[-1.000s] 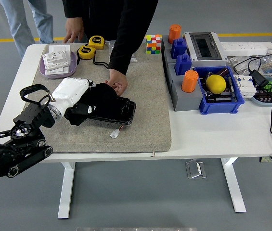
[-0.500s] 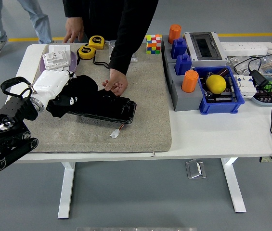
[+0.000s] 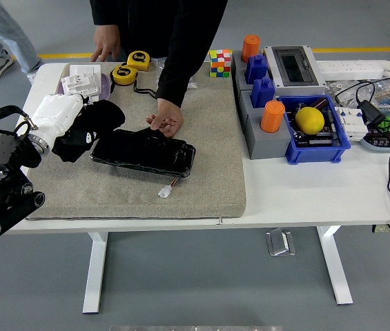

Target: Pick the rag up,wipe the panel,place it on the desk

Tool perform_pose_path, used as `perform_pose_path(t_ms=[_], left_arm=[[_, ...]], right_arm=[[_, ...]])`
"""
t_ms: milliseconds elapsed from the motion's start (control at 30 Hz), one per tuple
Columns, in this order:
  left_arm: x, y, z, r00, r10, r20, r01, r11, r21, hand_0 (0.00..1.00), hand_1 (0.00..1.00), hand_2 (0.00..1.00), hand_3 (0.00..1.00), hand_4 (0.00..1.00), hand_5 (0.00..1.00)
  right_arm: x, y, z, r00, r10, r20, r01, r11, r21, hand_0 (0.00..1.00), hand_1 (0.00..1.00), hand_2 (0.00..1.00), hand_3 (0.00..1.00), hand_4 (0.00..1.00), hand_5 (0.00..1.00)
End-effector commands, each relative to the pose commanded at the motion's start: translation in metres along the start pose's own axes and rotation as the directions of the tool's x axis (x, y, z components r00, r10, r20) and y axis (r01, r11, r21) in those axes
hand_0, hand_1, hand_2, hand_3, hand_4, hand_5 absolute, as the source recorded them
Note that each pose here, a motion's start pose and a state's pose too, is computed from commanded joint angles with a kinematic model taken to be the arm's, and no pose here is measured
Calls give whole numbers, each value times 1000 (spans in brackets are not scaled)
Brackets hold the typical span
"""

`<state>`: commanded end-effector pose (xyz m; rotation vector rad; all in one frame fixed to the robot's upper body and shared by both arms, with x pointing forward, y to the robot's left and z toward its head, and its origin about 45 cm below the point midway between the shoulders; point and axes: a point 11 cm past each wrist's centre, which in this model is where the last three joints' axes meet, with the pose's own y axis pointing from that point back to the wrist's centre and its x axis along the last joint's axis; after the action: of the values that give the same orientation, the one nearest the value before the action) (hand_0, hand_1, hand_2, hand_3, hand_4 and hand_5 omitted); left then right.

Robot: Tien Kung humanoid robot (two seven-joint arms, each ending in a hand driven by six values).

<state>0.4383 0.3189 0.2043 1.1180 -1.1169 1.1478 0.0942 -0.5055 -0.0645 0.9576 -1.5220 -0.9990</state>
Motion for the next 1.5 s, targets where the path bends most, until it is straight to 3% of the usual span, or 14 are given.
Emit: perform_pose_path(t_ms=[400, 667, 1000, 1500], left_arm=[[-7, 3, -5, 1000, -15, 10, 15, 1000, 8, 297, 215, 491, 554, 483, 12], [-12, 3, 5, 1000, -28, 9, 29, 1000, -13, 298, 215, 491, 554, 484, 9], [-20, 3, 26, 999, -44, 0, 44, 997, -55, 297, 215, 491, 555, 483, 7], [-39, 10, 73, 996, -90, -21, 86, 985, -151, 297, 215, 492, 558, 484, 5]], right_arm=[[-1, 0, 0, 1000, -4, 4, 4, 1000, 2, 789, 699, 722, 667, 998, 501], [0, 0, 0, 1000, -4, 3, 4, 1000, 3, 789, 699, 721, 667, 998, 502], [1, 0, -1, 1000, -1, -1, 1, 1000, 4, 789, 698, 721, 668, 998, 502], [4, 1, 0, 1000, 4, -8, -4, 1000, 0, 789, 698, 723, 668, 998, 502]])
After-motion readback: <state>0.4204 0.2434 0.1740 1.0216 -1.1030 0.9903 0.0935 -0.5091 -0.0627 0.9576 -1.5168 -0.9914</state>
